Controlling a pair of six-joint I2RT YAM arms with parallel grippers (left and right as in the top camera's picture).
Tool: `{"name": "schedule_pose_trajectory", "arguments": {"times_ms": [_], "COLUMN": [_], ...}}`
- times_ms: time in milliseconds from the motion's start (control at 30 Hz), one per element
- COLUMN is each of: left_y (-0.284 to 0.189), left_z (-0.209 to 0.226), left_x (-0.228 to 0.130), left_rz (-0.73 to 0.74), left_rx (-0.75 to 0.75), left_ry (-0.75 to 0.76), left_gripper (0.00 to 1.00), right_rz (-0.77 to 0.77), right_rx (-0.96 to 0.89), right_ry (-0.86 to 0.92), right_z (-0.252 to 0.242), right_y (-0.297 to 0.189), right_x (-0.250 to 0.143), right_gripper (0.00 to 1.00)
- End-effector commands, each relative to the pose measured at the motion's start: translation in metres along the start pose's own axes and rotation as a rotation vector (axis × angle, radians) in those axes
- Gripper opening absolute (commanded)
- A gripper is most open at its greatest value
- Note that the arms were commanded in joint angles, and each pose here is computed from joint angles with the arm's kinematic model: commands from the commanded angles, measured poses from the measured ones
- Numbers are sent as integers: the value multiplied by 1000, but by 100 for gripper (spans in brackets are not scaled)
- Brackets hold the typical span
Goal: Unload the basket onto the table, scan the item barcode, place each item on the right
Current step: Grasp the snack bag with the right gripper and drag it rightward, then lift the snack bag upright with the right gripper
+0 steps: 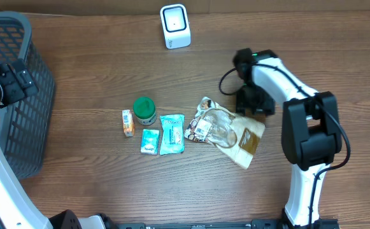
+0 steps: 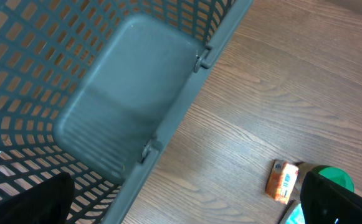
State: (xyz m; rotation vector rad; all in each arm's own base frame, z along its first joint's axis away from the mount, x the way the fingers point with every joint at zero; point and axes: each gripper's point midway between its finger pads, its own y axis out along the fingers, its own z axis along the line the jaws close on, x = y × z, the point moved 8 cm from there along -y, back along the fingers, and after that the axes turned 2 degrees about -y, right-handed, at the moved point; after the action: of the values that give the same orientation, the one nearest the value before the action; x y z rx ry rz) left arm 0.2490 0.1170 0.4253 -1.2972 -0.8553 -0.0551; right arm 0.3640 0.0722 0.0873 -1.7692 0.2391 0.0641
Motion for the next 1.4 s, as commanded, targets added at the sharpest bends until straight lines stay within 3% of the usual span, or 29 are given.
{"name": "schedule_pose_trajectory", "arguments": {"times_ms": [0, 100, 267, 600, 733, 833, 1233, 1367], "left_y": [-2, -2, -2, -2, -2, -2, -2, -2], "left_z": [2, 2, 2, 2, 2, 2, 2, 2], "left_x": [2, 2, 2, 2, 2, 2, 2, 2], "left_rz": [-14, -14, -14, -14, -14, -14, -14, -14], "left_rx": [9, 9, 9, 9, 9, 9, 9, 9], "left_ry": [19, 19, 19, 19, 19, 19, 19, 19], "left_gripper": [100, 100, 99, 100, 100, 100, 100, 100], "right_rz": [122, 121, 40, -60, -178, -224, -114, -110], "right_rx": [258, 392, 442, 844, 1026, 1109, 1085, 1077], "right_ry": [-206, -345, -437, -520, -555, -568, -515, -504], "right_z": [15, 21, 19, 2, -24, -40, -26, -23], "right_y": [4, -1, -3, -24, -50, -58, 19, 32], "right_x": [-12, -14, -2, 3, 0, -6, -34, -38], "right_gripper": [77, 82, 90, 86, 98, 100, 100, 95]}}
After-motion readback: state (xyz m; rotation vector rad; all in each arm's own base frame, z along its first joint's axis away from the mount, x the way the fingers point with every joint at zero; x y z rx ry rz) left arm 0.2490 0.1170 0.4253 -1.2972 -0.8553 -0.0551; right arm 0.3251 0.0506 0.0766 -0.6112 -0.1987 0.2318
